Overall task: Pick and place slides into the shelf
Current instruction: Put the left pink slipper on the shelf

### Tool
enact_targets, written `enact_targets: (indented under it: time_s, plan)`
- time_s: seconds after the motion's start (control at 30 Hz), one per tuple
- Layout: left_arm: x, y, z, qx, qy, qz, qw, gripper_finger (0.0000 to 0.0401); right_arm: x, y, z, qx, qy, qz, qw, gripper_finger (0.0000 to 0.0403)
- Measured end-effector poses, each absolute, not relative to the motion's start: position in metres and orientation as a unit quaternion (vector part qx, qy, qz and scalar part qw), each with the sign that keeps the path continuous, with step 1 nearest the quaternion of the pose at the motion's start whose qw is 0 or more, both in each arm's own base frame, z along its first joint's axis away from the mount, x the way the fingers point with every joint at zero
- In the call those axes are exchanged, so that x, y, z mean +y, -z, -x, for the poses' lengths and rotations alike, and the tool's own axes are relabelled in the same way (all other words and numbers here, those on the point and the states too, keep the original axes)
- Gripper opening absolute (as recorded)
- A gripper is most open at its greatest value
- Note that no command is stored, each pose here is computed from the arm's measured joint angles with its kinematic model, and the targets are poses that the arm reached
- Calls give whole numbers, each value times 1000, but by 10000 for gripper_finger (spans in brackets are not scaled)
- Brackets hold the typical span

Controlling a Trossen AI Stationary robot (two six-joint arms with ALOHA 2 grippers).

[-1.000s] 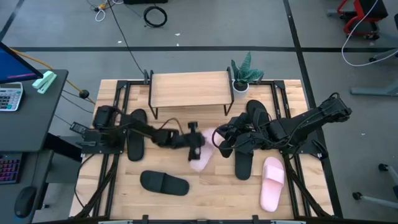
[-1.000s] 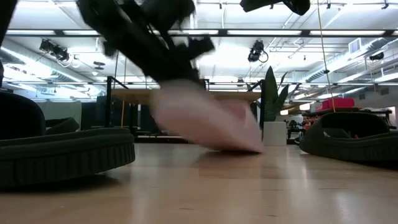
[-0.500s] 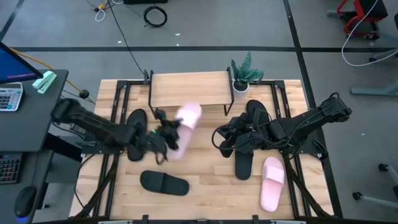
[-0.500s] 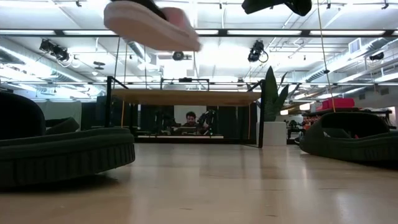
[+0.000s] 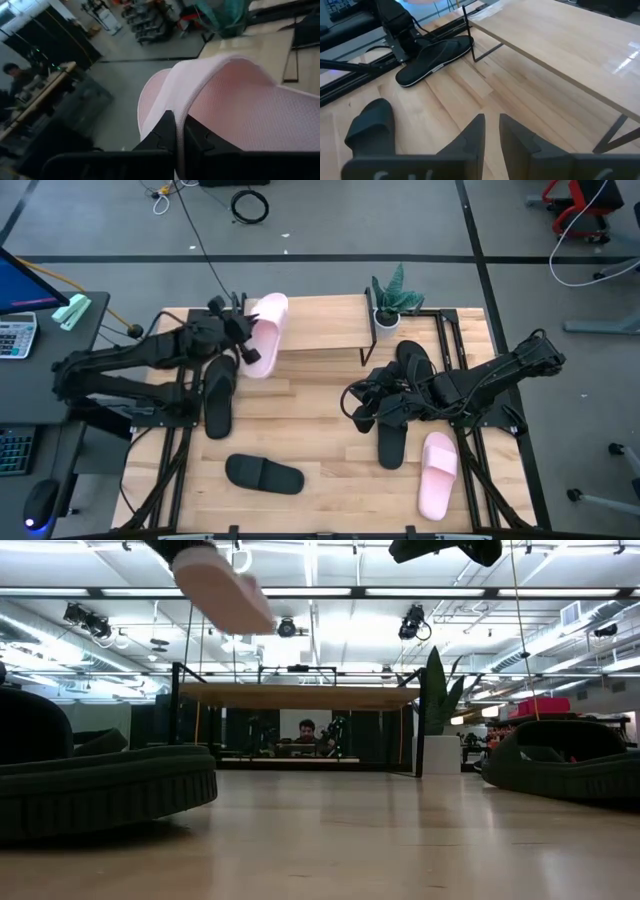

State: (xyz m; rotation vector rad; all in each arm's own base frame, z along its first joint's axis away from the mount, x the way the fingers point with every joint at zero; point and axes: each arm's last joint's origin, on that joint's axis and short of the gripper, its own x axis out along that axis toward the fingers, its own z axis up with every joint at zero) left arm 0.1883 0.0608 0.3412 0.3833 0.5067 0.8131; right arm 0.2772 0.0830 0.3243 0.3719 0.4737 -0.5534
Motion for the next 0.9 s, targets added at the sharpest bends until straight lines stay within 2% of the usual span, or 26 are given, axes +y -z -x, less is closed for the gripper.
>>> enact_targets:
  time_s: [0.17,0.37,0.9]
  plan:
    - [91,-301,-189,275,-443,-194,831,11,83,-324,-277,230,270,-182,917,63]
    - [109,-269,-184,220,-463,-190,838,11,83,-324,-277,230,270,-179,918,63]
    - [139,-253,-170,237,-464,-170,836,11,83,-324,-277,234,267,-163,921,63]
